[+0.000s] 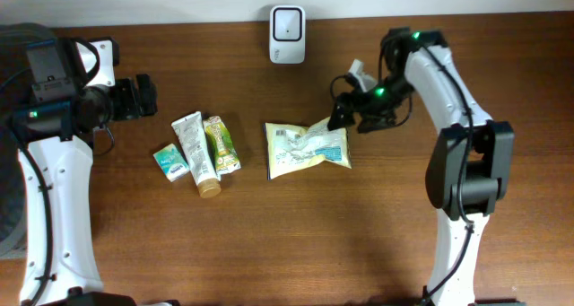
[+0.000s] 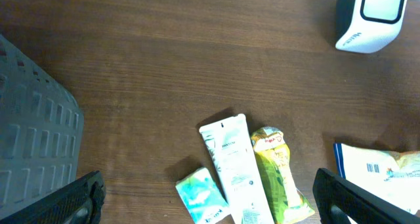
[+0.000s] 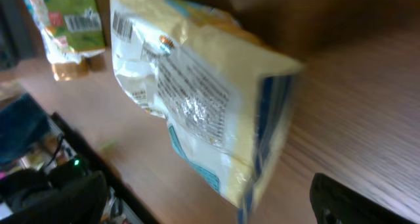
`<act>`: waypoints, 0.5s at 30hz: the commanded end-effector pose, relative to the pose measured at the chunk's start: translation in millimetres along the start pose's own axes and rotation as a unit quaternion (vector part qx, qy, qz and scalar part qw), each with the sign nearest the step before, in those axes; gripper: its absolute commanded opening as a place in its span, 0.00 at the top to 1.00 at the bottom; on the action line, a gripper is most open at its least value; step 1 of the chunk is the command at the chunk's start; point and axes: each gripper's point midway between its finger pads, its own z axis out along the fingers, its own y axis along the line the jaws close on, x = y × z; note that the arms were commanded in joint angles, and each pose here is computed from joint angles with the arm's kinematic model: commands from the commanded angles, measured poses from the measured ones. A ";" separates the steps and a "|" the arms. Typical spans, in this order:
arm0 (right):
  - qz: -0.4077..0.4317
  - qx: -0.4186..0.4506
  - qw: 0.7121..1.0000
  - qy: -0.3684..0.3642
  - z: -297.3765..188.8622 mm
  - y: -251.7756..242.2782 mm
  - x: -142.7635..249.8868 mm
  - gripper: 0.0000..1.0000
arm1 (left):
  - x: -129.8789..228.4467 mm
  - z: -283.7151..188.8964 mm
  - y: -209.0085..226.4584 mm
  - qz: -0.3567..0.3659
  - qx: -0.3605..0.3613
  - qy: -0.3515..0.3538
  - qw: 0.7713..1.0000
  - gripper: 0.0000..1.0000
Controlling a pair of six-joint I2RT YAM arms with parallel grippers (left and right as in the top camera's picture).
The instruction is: Scan the item barcode
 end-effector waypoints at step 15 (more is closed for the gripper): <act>0.032 -0.019 0.999 -0.038 128.1 20.7 -13.5 0.80 | -4.1 -4.8 -1.4 0.010 0.004 -0.009 1.000 0.01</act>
